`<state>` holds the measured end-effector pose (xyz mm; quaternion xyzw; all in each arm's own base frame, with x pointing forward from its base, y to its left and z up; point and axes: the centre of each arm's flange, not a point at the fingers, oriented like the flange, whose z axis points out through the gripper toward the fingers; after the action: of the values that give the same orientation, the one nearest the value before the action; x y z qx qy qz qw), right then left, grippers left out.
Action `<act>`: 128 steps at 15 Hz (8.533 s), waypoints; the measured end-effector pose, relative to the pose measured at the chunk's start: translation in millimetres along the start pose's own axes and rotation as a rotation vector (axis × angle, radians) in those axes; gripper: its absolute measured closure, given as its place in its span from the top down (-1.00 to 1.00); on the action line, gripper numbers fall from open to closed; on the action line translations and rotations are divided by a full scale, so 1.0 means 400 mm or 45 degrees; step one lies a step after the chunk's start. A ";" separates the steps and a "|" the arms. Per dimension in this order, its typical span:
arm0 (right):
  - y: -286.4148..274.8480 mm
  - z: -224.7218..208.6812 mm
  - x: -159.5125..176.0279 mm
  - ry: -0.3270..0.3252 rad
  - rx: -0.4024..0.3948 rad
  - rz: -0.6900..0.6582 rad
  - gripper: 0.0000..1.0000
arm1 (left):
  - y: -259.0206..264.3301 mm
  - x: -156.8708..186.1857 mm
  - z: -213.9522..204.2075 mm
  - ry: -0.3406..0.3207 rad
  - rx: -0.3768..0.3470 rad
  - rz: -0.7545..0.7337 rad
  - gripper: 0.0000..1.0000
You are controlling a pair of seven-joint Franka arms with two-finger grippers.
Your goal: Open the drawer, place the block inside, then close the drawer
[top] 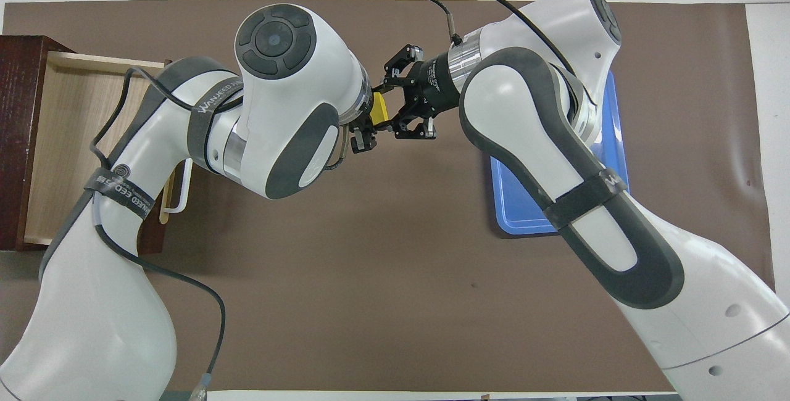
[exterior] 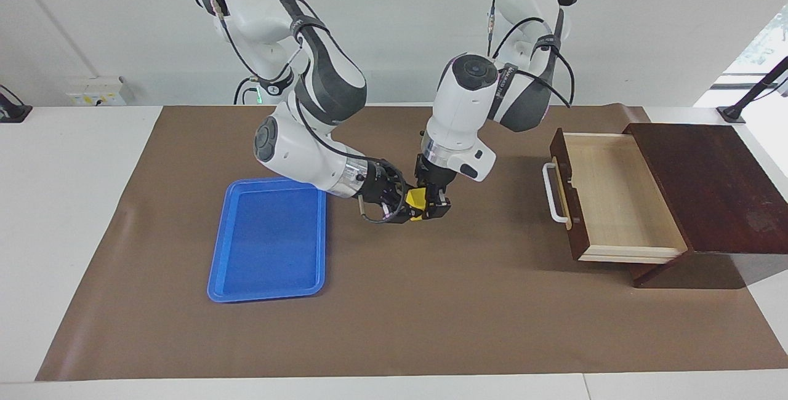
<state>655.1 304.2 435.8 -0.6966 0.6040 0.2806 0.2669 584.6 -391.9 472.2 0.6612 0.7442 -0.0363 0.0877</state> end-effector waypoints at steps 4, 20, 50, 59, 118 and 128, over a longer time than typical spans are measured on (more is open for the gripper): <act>-0.019 -0.053 0.029 -0.021 0.048 0.084 0.78 | 0.027 0.055 -0.029 0.037 0.021 -0.023 0.10; 0.090 -0.496 0.243 0.347 -0.317 -0.721 1.00 | 0.178 0.887 -0.269 0.193 0.157 0.503 0.10; 0.366 -0.865 0.243 0.685 -0.820 -1.664 1.00 | 0.058 0.709 -0.139 0.225 0.123 0.451 1.00; 0.365 -0.863 0.240 0.706 -0.848 -1.666 1.00 | 0.053 0.743 -0.088 0.299 0.121 0.472 1.00; 0.356 -0.845 0.245 0.698 -0.869 -1.678 1.00 | -0.034 0.727 -0.382 -0.035 0.502 2.019 1.00; 0.355 -0.847 0.243 0.701 -0.867 -1.680 1.00 | -0.021 0.739 -0.431 -0.020 0.465 2.024 1.00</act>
<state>548.4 -22.0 599.2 -0.9986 -0.0085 0.0512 -0.0087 529.3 -74.6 588.1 0.9953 0.0346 -0.0886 -0.0169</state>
